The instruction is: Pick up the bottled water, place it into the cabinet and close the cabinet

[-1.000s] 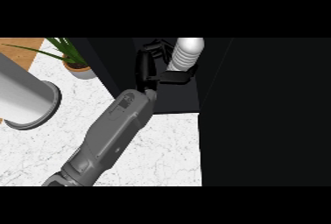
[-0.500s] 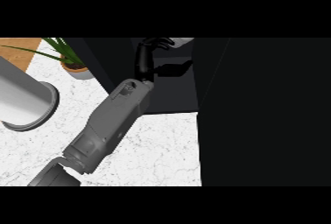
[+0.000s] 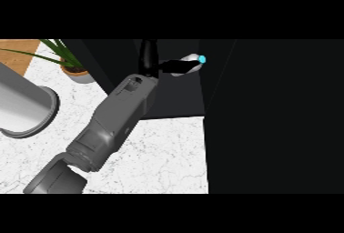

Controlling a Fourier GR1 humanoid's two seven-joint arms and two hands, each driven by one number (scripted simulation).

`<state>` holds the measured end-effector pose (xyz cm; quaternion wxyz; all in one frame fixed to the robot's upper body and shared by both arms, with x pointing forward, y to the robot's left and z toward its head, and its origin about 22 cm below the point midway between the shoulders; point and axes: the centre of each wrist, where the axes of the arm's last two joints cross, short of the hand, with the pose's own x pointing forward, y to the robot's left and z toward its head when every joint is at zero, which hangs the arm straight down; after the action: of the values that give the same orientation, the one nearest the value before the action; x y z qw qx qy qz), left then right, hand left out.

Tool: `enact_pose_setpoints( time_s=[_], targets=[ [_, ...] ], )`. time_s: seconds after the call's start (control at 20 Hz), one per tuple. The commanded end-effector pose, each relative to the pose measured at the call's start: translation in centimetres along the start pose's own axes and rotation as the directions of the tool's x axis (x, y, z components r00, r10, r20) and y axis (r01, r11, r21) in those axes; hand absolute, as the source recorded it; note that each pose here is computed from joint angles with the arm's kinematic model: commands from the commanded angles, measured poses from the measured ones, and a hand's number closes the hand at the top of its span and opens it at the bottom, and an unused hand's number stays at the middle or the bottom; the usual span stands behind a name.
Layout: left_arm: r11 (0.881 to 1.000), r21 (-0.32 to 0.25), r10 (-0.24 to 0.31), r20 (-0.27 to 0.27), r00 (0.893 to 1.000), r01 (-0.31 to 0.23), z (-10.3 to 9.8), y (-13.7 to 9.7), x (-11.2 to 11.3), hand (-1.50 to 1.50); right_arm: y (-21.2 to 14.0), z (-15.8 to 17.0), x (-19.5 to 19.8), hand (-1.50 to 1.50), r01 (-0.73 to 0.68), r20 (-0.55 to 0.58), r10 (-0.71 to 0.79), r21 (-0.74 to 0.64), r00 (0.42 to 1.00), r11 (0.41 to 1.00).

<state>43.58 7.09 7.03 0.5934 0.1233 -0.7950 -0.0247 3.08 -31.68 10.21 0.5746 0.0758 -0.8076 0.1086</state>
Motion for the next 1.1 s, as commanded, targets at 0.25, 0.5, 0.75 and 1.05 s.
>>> enact_pose_setpoints(
  time_s=[0.25, 0.5, 0.75, 1.05],
  targets=[
    [0.982, -0.061, 0.186, 0.089, 0.979, -0.181, -0.6, -0.4, 1.5, -1.50, 1.0, -0.8, 2.0, -1.50, 0.001, 0.065, 0.001, -0.029, 0.998, 1.000],
    [0.943, -0.144, 0.312, 0.067, 0.948, -0.301, -0.1, -0.9, 2.5, -1.50, 1.1, -1.0, 1.9, -1.50, -0.002, 0.050, 0.001, 0.007, 0.999, 1.000],
    [0.923, -0.191, 0.348, 0.040, 0.937, -0.335, 3.3, -1.0, 0.3, -1.50, 1.5, -1.2, 2.4, -1.50, -0.005, 0.024, 0.005, -0.001, 1.000, 1.000],
    [0.885, -0.231, 0.414, -0.006, 0.910, -0.404, 5.6, -1.9, 2.1, -1.50, 0.2, -1.2, 2.4, -1.50, -0.003, 0.021, 0.002, 0.026, 1.000, 1.000]
  ],
)
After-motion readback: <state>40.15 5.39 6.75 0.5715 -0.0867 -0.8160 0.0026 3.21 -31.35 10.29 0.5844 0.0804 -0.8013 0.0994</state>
